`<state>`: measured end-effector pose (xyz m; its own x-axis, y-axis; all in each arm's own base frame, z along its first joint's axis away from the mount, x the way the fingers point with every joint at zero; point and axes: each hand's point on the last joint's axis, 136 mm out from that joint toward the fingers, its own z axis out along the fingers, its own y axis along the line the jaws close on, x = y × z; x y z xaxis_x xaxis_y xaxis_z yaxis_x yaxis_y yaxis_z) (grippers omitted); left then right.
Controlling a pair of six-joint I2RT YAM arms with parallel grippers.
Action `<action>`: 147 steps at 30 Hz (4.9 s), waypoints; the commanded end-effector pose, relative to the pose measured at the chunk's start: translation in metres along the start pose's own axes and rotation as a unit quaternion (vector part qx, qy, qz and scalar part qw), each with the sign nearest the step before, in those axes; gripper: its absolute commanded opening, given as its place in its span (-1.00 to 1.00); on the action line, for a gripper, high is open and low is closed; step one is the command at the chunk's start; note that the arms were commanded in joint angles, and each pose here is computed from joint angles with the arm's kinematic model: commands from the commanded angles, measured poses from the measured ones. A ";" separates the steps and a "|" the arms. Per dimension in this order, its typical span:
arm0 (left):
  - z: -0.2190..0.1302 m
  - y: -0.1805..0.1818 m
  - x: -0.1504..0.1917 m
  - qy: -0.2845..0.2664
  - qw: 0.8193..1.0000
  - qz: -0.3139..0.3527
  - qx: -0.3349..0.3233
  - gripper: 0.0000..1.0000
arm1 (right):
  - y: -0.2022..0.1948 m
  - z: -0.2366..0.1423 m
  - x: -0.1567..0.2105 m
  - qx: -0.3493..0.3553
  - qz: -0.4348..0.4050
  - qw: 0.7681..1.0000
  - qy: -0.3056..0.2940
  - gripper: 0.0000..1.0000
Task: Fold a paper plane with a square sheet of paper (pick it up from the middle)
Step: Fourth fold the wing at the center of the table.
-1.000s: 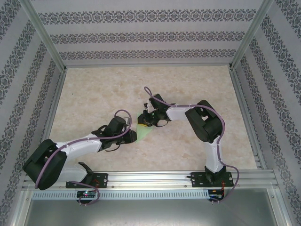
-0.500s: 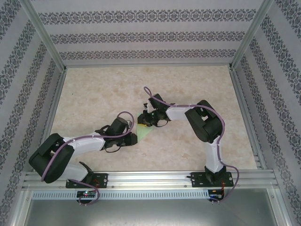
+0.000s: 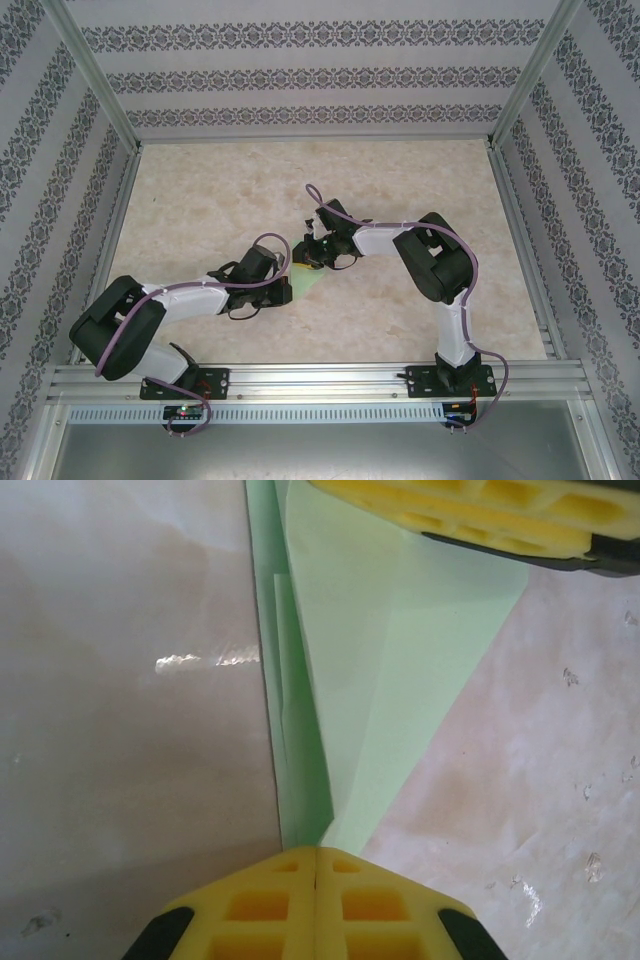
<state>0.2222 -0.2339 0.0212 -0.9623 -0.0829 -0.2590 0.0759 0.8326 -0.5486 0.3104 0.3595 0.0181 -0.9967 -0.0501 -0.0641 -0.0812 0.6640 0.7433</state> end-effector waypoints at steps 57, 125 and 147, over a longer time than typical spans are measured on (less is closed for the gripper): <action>0.019 0.014 0.009 0.031 0.999 -0.015 -0.012 -0.79 | -0.047 0.016 0.016 0.083 0.037 0.996 0.012 -0.65; -0.006 -0.034 -0.035 -0.023 0.998 -0.009 0.049 -0.75 | -0.051 0.020 0.018 0.086 0.047 0.995 0.010 -0.65; 0.012 0.051 0.023 0.035 0.995 -0.045 -0.084 -0.94 | 0.013 -0.047 -0.029 -0.003 0.008 0.996 -0.085 -0.58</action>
<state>0.2343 -0.2382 0.0153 -0.9597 -0.1165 -0.2556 0.0521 0.8202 -0.5697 0.3157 0.3484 0.0305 -0.9976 0.0163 -0.0673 -0.0388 0.6737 0.7380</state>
